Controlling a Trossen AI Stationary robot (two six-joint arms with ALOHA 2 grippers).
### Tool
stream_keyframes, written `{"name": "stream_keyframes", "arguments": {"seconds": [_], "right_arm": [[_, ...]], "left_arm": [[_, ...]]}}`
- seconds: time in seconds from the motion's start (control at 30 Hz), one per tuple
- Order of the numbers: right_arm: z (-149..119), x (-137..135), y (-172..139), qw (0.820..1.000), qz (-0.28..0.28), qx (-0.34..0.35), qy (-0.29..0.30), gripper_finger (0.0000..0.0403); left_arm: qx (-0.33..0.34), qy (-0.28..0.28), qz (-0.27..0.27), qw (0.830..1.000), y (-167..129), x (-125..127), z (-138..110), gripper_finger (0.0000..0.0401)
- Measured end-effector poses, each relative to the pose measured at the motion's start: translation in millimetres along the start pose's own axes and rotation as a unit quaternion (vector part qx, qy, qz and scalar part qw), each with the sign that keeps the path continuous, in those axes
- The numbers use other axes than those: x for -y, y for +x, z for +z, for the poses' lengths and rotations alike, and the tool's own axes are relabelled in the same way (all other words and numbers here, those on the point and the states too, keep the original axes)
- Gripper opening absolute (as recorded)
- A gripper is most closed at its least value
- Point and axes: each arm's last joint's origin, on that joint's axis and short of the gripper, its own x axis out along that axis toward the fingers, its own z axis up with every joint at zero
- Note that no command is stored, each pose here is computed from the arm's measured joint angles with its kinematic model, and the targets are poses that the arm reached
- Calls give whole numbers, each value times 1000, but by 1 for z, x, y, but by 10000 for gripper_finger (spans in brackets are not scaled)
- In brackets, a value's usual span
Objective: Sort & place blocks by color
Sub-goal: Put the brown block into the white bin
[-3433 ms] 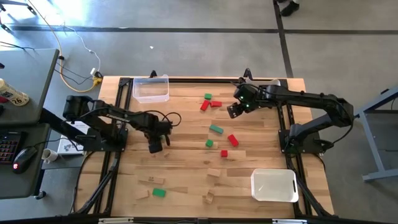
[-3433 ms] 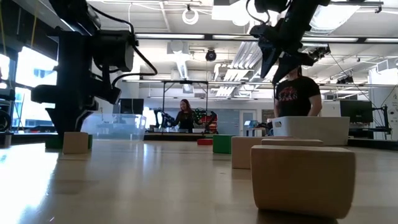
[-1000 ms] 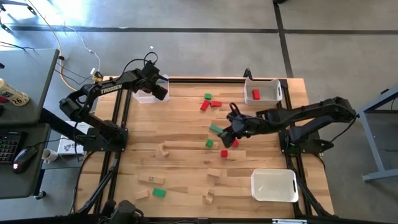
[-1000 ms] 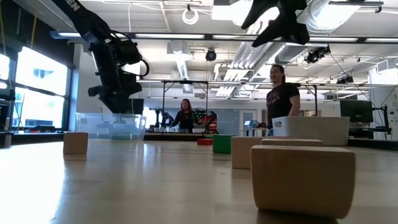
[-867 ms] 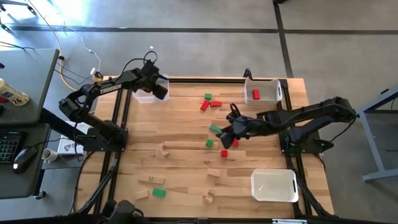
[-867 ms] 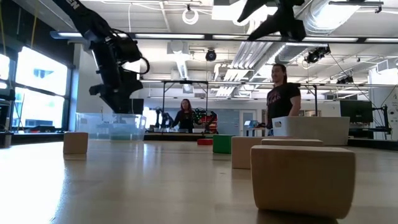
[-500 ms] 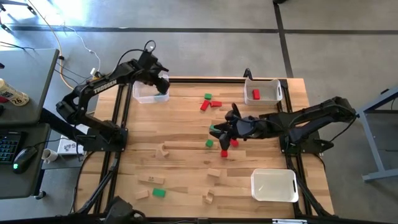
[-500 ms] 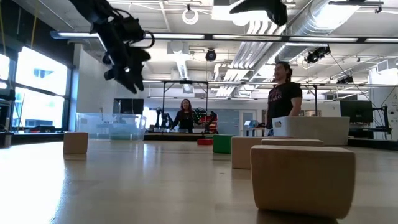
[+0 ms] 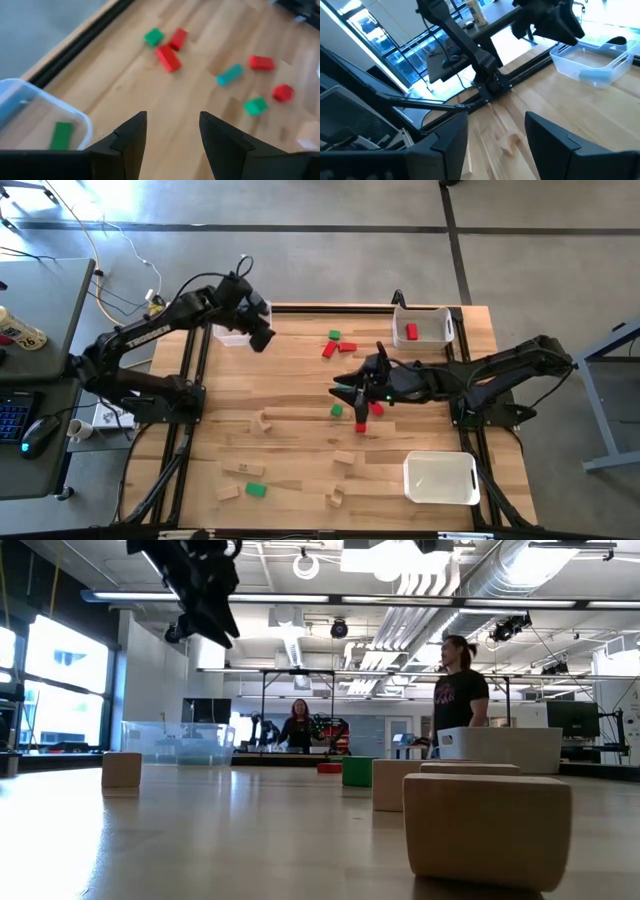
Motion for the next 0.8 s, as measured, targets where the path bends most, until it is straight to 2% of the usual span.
{"name": "stream_keyframes", "arguments": {"seconds": [0.23, 0.53, 0.8], "right_arm": [[-1, -4, -1, 1000, 8, 4, -8, 183], [-5, -9, 0, 1000, 18, 4, -3, 183], [-46, -5, 23, 992, 10, -123, 20, 183]], "left_arm": [[8, 20, -39, 999, -13, 29, -7, 170], [-4, 14, -64, 998, -20, 46, -15, 170], [-80, -13, -62, 995, -20, 56, -31, 170]]}}
